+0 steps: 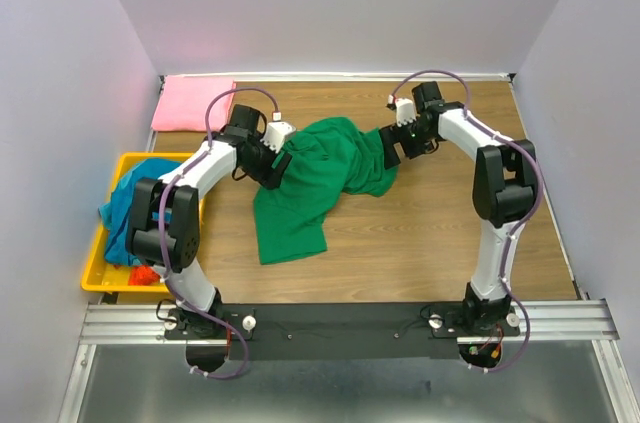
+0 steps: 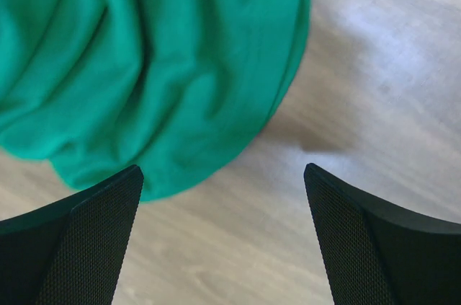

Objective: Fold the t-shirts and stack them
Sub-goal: Flatten the tshirt out

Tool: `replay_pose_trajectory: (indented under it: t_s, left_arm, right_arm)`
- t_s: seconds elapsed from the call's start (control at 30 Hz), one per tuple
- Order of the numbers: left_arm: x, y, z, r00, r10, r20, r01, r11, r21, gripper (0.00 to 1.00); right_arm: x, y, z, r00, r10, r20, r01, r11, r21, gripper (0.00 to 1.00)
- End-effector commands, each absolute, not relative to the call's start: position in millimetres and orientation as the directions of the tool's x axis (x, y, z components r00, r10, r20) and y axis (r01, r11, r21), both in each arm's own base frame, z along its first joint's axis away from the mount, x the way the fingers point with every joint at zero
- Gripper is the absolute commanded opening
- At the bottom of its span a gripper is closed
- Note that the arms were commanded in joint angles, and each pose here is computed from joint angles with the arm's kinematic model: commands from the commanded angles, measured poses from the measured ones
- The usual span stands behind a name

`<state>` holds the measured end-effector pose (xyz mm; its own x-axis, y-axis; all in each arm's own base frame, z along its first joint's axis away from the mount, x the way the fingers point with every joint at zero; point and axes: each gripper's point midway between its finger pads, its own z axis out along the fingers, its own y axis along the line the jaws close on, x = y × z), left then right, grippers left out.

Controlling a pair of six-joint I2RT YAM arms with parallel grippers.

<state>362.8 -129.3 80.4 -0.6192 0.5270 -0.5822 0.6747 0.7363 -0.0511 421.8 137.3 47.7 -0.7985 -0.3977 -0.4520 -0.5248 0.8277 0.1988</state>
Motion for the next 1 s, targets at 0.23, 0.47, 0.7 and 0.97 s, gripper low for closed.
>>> replay_pose_trajectory:
  t_s: [0.23,0.47,0.7,0.97]
  left_arm:
    - [353.4,-96.6,18.1,-0.693,0.594,-0.409,0.644,0.764,0.018,0.73]
    - [333.0,-88.9,1.2,-0.684,0.649,-0.334,0.682,0.731,0.022,0.30]
    - [281.1,-68.9,10.7,-0.607,0.761,-0.231,0.781,0.625,0.007,0.00]
    - [223.6,-47.5,30.1,-0.374,0.916,-0.142,0.927,0.370,-0.054,0.00]
  right_arm:
    - [442.8,134.6,9.2,-0.830,-0.380,-0.408,-0.448,0.890,0.083,0.70]
    - [410.1,104.2,-8.5,-0.834,-0.452,-0.317,-0.472,0.882,-0.018,0.17]
    - [350.1,47.8,10.8,-0.837,-0.483,-0.258,-0.478,0.874,-0.084,0.00]
    - [284.3,-1.7,42.3,-0.795,-0.576,-0.191,-0.556,0.817,-0.152,0.00]
